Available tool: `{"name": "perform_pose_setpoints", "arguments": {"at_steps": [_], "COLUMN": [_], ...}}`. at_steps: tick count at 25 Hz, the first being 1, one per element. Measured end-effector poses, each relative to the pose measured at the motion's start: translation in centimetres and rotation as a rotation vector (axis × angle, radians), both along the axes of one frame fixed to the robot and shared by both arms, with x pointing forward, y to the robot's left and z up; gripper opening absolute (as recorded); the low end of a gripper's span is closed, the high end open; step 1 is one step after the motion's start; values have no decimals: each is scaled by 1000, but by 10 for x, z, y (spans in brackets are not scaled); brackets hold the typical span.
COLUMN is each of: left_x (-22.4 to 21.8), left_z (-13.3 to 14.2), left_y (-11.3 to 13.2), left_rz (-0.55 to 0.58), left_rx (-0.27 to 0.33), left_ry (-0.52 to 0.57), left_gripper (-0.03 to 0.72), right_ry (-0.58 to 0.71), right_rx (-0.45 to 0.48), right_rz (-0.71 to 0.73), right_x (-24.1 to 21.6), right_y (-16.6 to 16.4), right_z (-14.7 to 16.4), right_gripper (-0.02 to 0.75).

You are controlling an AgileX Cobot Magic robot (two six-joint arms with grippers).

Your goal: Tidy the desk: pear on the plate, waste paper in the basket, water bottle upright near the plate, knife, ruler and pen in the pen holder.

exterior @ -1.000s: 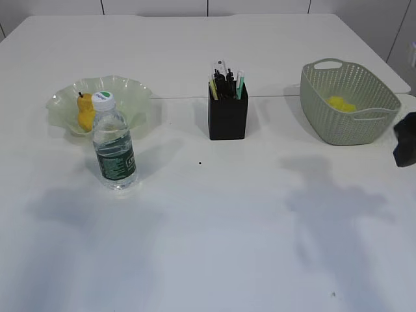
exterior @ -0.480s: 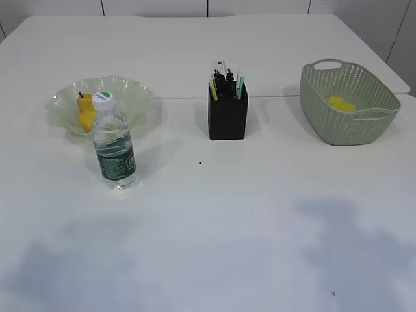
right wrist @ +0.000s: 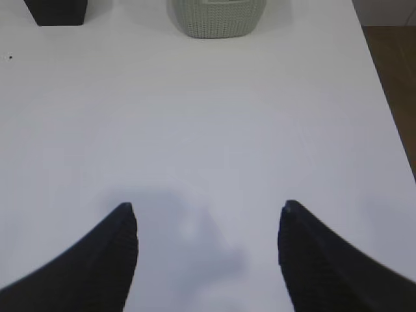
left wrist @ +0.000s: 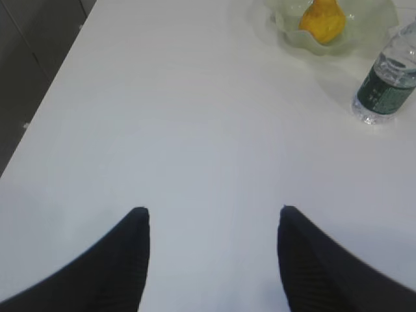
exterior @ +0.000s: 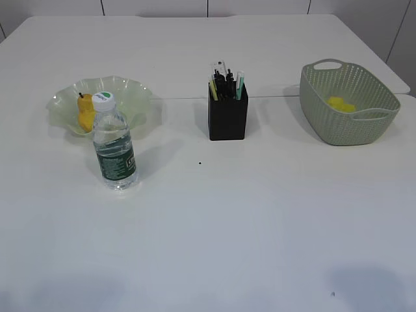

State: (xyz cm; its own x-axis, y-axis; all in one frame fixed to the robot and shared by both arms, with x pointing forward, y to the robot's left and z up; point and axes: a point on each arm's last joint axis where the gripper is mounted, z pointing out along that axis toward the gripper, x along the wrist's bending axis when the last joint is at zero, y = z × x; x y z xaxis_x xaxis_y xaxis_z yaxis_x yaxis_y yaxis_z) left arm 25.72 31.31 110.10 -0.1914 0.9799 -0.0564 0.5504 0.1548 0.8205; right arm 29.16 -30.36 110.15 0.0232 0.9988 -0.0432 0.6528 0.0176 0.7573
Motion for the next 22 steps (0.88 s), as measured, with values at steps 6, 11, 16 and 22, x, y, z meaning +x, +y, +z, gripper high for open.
{"name": "perform_pose_setpoints", "arguments": {"at_steps": [6, 11, 16, 22], "left_x": [-28, -45, -41, -36], "left_z": [-24, -36, -44, -44], "left_y": [0, 0, -2, -3], "left_rz": [11, 8, -11, -35], "left_rx": [-9, -23, -24, -7], "left_ry": [13, -29, -4, -44], "left_gripper": [445, 445, 445, 445], "right_ry": [31, -54, -175, -131], "right_rx": [4, 17, 49, 47], "right_rz": [-14, -12, 7, 5], "right_x": [-34, -57, -82, -81], "right_y": [-3, -3, -2, -2], "right_z": [-6, -7, -10, -42], "right_gripper": [503, 502, 503, 502]}}
